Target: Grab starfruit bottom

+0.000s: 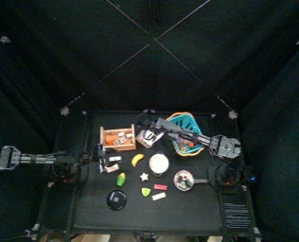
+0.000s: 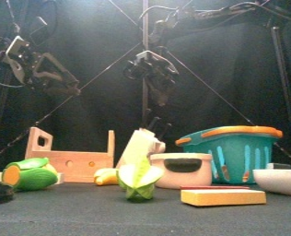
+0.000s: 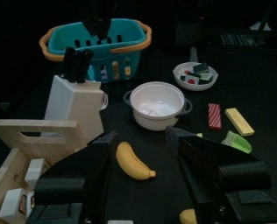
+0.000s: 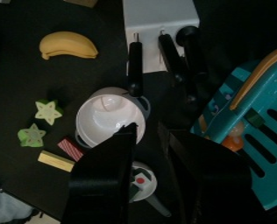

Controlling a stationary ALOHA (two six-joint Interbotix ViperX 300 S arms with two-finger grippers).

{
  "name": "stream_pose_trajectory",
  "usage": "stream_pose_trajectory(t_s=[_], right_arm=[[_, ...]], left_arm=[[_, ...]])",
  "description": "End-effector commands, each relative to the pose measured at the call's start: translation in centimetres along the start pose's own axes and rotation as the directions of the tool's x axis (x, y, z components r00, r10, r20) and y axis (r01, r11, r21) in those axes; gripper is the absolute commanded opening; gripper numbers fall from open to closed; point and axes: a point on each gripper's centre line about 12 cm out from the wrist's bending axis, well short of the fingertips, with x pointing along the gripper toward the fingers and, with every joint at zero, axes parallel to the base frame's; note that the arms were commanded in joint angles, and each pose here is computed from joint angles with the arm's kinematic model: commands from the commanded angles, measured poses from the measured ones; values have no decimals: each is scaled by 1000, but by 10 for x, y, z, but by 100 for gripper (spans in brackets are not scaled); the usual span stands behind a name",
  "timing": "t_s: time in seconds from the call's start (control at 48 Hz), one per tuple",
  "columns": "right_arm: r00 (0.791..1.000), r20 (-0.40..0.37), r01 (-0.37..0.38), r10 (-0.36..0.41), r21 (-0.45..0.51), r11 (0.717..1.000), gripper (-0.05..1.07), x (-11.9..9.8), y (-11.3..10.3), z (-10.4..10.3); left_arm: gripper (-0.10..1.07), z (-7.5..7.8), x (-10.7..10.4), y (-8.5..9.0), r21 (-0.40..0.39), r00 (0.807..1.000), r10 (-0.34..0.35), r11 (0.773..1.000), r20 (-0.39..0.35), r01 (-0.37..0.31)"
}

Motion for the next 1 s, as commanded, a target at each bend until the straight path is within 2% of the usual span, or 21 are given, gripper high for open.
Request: stream_pose_trajectory(t_s=[0.0,0.208,0.417,0.542,0.708,0.875,0.979], right_arm=[[997,75,-28,29,-9,1000,69,-40,1,-14],[988,155,18,-10,-48,999,69,-70,6,-55],[966,257,16,-12,-16,1000,69,-74,16,-100],[951,309,-27,26,0,1000,69,-70,20,-126],[888,438,-143,139,-24,989,69,-53,23,-147],[838,489,-220,241,-100,970,69,-23,27,-162],[814,508,-240,282,-148,959,69,-8,30,-169]], left_arm=[[85,5,1,0,-5,1000,3,1000,13,-3],[85,1,0,0,-3,1000,3,1000,7,-3],[85,-2,-1,0,-4,1000,3,1000,-1,-3],[85,-3,-1,0,-2,1000,2,1000,-5,-2],[85,-5,-1,-4,12,1000,-16,1000,-11,16],[85,-12,-4,-7,42,999,-36,998,-27,37],[85,-15,-4,-9,60,998,-48,997,-33,50]])
